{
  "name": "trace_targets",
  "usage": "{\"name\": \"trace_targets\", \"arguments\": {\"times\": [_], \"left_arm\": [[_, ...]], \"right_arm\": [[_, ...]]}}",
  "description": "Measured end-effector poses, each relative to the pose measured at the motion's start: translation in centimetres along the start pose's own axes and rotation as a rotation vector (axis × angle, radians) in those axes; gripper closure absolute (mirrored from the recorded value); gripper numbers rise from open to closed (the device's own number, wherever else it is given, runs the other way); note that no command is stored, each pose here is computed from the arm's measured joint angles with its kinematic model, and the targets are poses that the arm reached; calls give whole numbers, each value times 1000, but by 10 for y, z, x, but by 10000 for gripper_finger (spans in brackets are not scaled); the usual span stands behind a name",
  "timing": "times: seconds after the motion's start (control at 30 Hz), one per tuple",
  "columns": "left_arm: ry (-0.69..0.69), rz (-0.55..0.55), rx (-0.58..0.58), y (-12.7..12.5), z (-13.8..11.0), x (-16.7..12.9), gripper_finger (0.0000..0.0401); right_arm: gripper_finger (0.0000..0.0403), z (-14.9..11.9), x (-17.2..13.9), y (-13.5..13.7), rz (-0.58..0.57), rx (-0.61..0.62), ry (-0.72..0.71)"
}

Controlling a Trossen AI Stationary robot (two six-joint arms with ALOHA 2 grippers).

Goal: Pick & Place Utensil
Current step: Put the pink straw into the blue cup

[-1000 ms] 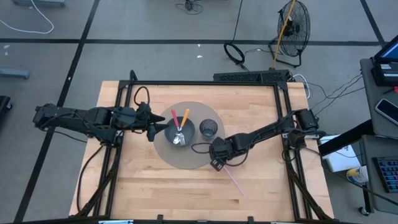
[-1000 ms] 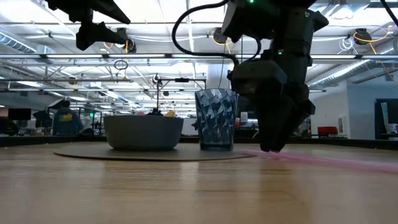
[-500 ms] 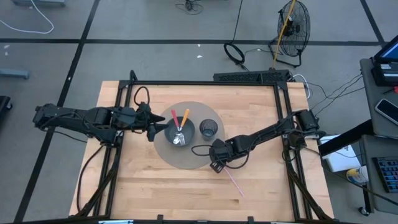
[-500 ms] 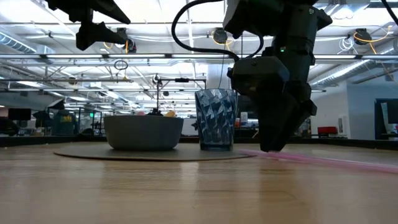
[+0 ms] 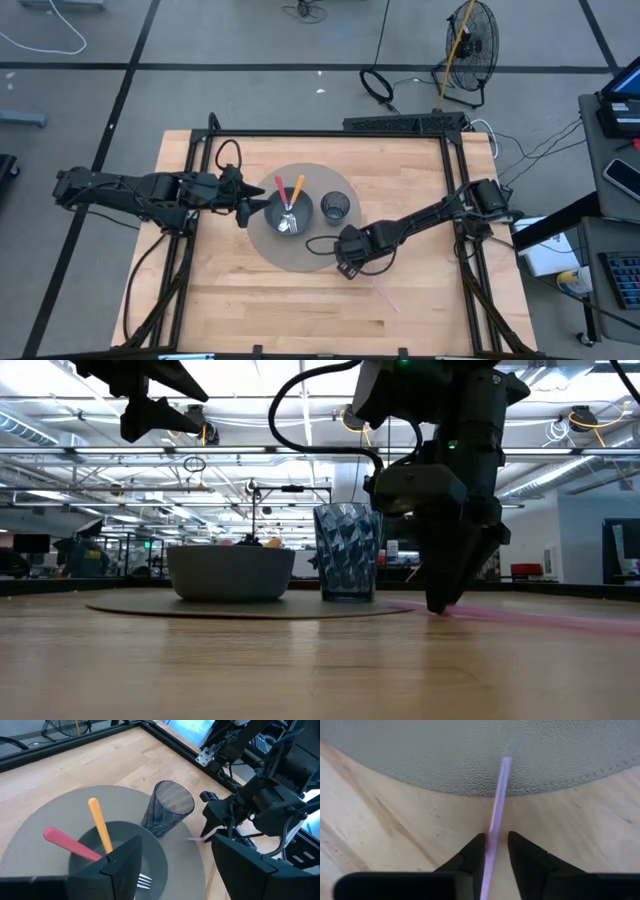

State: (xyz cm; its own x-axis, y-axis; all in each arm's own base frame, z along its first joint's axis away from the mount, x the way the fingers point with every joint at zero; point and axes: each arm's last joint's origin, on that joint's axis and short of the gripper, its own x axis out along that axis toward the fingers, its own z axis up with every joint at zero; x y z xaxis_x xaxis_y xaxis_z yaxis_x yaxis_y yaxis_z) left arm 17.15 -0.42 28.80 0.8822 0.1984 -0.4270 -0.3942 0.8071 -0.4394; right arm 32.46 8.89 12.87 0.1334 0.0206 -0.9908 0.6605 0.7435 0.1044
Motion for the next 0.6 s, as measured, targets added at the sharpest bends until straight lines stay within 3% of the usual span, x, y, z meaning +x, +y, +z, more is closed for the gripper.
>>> {"name": "trace_targets", "arguments": {"times": [0.23, 0.6], "left_arm": [[3, 2, 1, 0, 0, 0, 158], [4, 3, 5, 0, 0, 0, 158]], "right_arm": [[392, -2, 0, -2, -15, -28, 34], [399, -5, 0, -4, -22, -73, 72]]}}
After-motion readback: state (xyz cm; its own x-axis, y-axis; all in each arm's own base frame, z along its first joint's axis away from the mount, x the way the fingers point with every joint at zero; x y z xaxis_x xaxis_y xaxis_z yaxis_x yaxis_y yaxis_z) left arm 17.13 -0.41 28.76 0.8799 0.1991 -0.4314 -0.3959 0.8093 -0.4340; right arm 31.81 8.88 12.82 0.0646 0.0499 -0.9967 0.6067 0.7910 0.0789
